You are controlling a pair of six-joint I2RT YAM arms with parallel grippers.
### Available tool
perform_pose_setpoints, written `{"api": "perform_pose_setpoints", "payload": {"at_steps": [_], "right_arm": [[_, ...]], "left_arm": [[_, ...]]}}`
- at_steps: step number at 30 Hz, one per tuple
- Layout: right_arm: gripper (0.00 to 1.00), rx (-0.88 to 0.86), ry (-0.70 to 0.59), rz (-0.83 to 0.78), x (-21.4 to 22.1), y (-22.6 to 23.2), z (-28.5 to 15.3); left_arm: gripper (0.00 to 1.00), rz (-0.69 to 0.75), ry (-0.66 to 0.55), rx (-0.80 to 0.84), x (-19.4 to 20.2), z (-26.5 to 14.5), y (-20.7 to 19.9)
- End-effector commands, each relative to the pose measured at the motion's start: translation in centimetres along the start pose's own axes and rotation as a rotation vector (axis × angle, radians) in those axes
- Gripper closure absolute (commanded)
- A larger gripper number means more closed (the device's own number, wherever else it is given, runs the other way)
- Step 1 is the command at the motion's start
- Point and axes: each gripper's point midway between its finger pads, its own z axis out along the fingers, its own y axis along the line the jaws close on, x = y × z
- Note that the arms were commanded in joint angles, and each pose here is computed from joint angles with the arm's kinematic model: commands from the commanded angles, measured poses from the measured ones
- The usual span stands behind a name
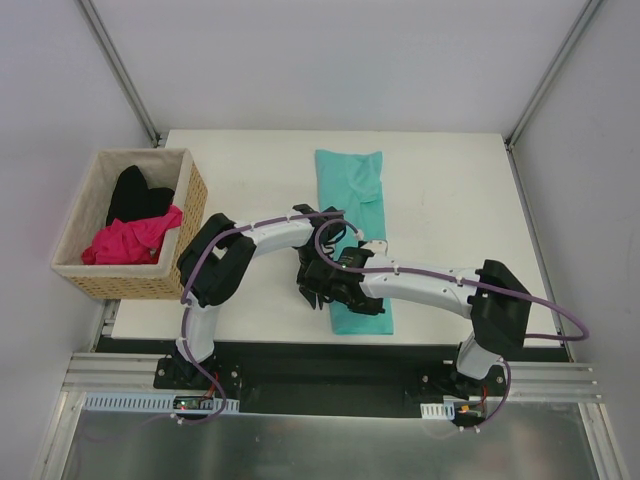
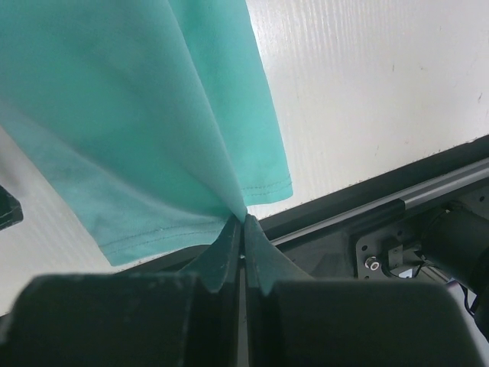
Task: Fold and stack the t-shirts
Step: Grab the bottom of the folded rectangular tshirt with both arms
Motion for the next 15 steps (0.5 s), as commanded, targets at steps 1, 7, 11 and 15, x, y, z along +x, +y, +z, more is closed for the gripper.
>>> {"api": "perform_pose_setpoints", "payload": {"at_steps": [1,7,11,15], "right_arm": [[0.99,0.023,-0.025,0.036,-0.40,-1.67,-0.78],[0.99,0.038,-0.041,0.089,-0.62,-2.55,-0.83],[0.99,0.055,-0.029,0.081,-0.37,-2.44,-0.69],[0.99,0.077,-0.012,0.067,-0.14,-2.11,-0.59]], "left_arm": [[0.80,-0.004,-0.025,-0.017,0.53,-1.63,0.85],[0.80,-0.008,-0.023,-0.018,0.41,-1.59,1.05],[0.80,-0.009,-0.017,-0.021,0.43,-1.46,1.20],[0.80,-0.013,-0.013,-0.023,0.46,-1.43,1.42]]}}
